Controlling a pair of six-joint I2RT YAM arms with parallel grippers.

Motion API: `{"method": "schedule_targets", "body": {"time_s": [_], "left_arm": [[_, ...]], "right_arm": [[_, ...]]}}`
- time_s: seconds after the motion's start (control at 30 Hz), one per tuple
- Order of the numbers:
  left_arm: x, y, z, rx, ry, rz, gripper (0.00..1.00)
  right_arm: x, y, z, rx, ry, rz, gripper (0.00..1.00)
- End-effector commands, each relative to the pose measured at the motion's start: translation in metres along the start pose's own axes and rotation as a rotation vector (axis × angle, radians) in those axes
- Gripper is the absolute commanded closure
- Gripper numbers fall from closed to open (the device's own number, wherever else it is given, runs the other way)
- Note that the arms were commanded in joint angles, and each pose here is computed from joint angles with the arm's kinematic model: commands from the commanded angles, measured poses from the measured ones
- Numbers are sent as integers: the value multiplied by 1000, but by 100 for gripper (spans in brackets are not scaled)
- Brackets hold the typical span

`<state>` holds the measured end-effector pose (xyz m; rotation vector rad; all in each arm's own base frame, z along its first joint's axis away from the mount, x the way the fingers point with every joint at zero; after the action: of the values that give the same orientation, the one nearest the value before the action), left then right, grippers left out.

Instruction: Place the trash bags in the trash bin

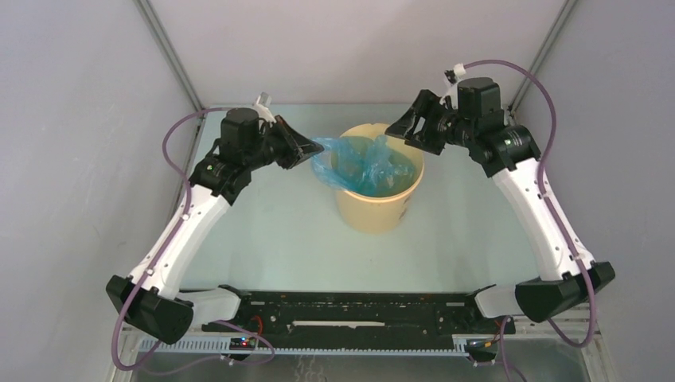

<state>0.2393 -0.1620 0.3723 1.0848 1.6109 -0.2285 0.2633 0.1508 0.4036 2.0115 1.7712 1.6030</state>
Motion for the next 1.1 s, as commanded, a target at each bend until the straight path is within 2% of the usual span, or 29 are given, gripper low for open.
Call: {"method": "schedule_targets", "body": {"time_s": [0.0,0.17,0.27,0.4,0.6,0.7,0.87,1.07], "left_arm": [[-3,-3,-11,-2,-29,15,100],[-2,-4,-14,-2,-23,20,97],[0,-6,-15,1,-19,20,90],[2,-8,-20,-7,-13,27,80],[7,-18,-25,0,12,43,63],[9,-24,-22,13,23,45,62],[0,-17,-11,17,24,66,72],[-5,-12,-5,11,53,87,64]], "right_arm": [[16,-21,-7,72,67,-15,26],[23,-48,0,117,7,-48,28],[21,-55,1,109,-8,-57,28],[20,-57,5,109,-3,-51,34],[18,-62,15,121,-15,-54,33],[15,-61,20,110,-32,-78,34],[8,-58,30,74,-93,-125,41],[2,-63,36,83,-117,-114,40]]}}
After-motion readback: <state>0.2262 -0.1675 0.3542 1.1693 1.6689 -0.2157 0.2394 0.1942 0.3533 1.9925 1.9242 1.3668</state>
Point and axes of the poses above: each gripper's point midway between its finger pads, its own z axis out along the fingers, its own x axis along the line the jaws close on, y = z × x, the point moved 10 cm from there along -z, back along the fingers, and after that the axes turned 3 degrees about -z, right-handed, at the moved point
